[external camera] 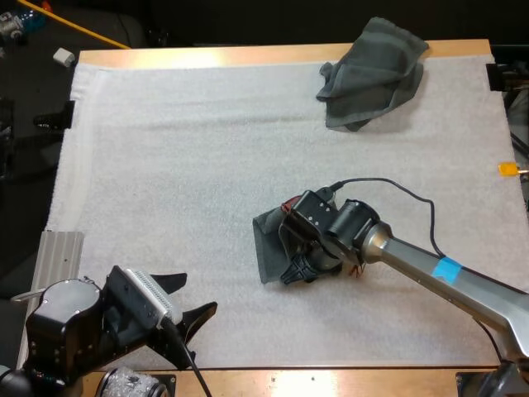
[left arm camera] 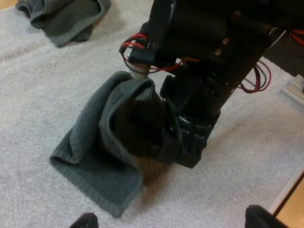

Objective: Pick towel from pile, fold and stack

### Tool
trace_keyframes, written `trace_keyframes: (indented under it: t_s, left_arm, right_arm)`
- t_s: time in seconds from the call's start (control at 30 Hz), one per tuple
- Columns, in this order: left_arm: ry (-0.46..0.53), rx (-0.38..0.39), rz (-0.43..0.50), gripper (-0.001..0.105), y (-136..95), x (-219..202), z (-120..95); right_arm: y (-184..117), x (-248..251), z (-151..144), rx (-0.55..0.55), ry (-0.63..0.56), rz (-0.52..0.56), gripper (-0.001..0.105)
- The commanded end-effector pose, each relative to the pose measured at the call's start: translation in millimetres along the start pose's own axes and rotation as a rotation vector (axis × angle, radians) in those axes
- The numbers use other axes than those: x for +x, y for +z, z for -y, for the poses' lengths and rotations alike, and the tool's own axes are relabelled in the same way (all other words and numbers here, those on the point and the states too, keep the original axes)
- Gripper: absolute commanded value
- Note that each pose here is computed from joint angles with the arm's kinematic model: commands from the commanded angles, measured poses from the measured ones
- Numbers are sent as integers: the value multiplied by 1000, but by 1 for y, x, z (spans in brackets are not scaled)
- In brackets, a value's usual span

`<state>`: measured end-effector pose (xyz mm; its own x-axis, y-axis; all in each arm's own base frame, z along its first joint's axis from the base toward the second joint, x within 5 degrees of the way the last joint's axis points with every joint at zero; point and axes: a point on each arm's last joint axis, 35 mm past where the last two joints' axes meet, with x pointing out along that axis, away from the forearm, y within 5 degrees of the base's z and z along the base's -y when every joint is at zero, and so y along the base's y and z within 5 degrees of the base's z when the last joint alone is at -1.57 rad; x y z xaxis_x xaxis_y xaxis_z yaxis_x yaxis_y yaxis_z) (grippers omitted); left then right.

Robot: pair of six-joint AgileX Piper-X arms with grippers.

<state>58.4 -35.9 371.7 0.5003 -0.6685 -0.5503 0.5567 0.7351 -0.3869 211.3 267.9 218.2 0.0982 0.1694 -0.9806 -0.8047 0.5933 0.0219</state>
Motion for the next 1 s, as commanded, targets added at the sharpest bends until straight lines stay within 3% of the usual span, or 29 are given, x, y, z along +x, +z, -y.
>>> trace_keyframes:
  t_s: [0.0,0.4,0.47,0.5,0.6,0.83,0.97]
  left_arm:
    - [-7,1,6,60,0,-2,2]
    - [-6,1,2,60,0,-1,1]
    - [-9,-2,-2,60,1,0,1]
    - [-10,1,2,60,0,-1,1]
    - [-9,-2,-3,60,1,0,1]
    - [-11,0,-4,60,0,0,1]
    - [-11,-1,-7,60,0,0,1]
  right_arm:
    - [1,9,1,13,-17,-6,46]
    - [4,59,4,56,-44,-122,46]
    - [4,55,5,54,-49,-107,67]
    - [5,58,6,56,-53,-111,66]
    - [4,64,6,66,-65,-117,54]
    - [4,67,9,78,-107,-125,1]
    - [4,62,9,68,-139,-117,0]
